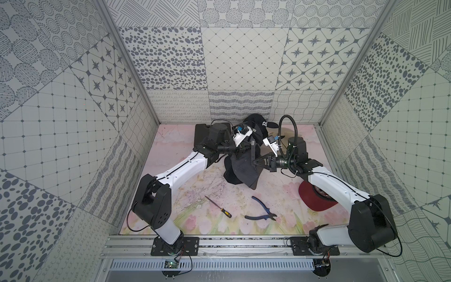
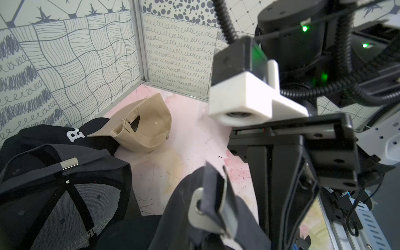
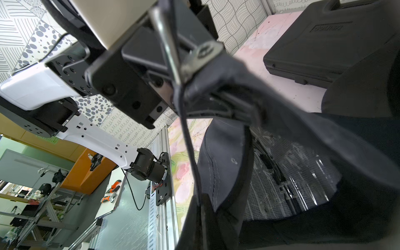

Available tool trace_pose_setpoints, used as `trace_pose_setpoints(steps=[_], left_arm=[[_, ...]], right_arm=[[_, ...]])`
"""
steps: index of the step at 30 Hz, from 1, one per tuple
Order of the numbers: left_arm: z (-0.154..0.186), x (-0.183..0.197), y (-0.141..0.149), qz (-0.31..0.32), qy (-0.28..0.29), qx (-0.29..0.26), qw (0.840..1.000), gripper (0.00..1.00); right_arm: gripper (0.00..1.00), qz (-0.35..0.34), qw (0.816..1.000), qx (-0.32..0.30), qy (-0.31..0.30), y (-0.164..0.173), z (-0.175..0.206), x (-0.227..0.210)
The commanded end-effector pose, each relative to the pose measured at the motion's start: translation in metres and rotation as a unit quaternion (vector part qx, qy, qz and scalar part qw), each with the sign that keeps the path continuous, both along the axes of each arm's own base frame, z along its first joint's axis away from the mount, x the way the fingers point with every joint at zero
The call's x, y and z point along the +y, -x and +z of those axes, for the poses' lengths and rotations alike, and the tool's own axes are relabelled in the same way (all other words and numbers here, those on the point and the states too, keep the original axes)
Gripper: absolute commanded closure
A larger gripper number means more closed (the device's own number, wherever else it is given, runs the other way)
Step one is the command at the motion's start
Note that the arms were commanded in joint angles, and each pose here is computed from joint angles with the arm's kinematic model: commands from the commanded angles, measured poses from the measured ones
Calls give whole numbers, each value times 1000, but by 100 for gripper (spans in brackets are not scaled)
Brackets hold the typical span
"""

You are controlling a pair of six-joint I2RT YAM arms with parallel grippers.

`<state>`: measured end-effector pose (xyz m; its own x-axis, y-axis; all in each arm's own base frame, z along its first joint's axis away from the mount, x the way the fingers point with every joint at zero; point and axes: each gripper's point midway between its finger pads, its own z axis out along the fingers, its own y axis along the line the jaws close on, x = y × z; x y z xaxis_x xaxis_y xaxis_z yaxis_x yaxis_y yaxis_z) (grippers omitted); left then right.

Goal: Open the adjustable buckle of the baseball cap
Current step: Pull the adjustable strap on the baseball cap, then place the baseball cap at the center of the board.

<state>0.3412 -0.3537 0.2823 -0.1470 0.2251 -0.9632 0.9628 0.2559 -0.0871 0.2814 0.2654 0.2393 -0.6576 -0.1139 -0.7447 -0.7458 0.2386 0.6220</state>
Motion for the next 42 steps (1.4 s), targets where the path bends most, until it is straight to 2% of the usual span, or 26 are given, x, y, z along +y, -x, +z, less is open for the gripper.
trace_pose_setpoints(steps=[1,4,5,6,8,9,10,11,12,15,21,25,32,37,42], left_arm=[[40,2,-32,73,49,-2,996,100],[45,7,-44,97,48,-2,994,100],[46,8,-49,105,46,1,993,100],[47,10,-53,110,43,2,993,100],[48,12,-56,112,41,6,993,100],[51,13,-56,111,44,4,993,100],[54,14,-56,110,46,2,993,100],[58,15,-56,111,49,-2,993,100],[61,18,-56,115,50,-6,992,100],[75,28,-58,133,49,-24,990,100],[105,62,-70,206,41,-64,976,100],[115,89,-82,264,22,-83,961,100],[121,148,-104,369,-48,-110,922,100],[116,204,-118,423,-66,-78,900,100],[98,279,-124,516,-71,-48,853,100]], right_arm=[[100,8,1000,11,26,10,-22,0],[100,12,1000,-1,27,16,-23,-4],[96,10,1000,-6,24,16,-22,-6],[85,3,1000,-9,23,15,-20,-9],[53,-14,1000,-22,16,10,-12,-17],[41,-35,999,-26,12,4,-7,-24],[33,-54,998,-30,4,-2,-2,-30],[15,-75,996,-37,-10,-8,8,-38],[2,-95,995,-30,-22,-13,12,-46],[2,-151,987,-37,-29,-26,25,-66],[2,-267,963,-27,7,-48,24,-97],[2,-300,953,-32,17,-50,22,-107],[5,-301,953,-27,22,-46,15,-108],[6,-284,958,-20,30,-44,8,-104],[7,-290,956,-29,42,-46,-1,-106]])
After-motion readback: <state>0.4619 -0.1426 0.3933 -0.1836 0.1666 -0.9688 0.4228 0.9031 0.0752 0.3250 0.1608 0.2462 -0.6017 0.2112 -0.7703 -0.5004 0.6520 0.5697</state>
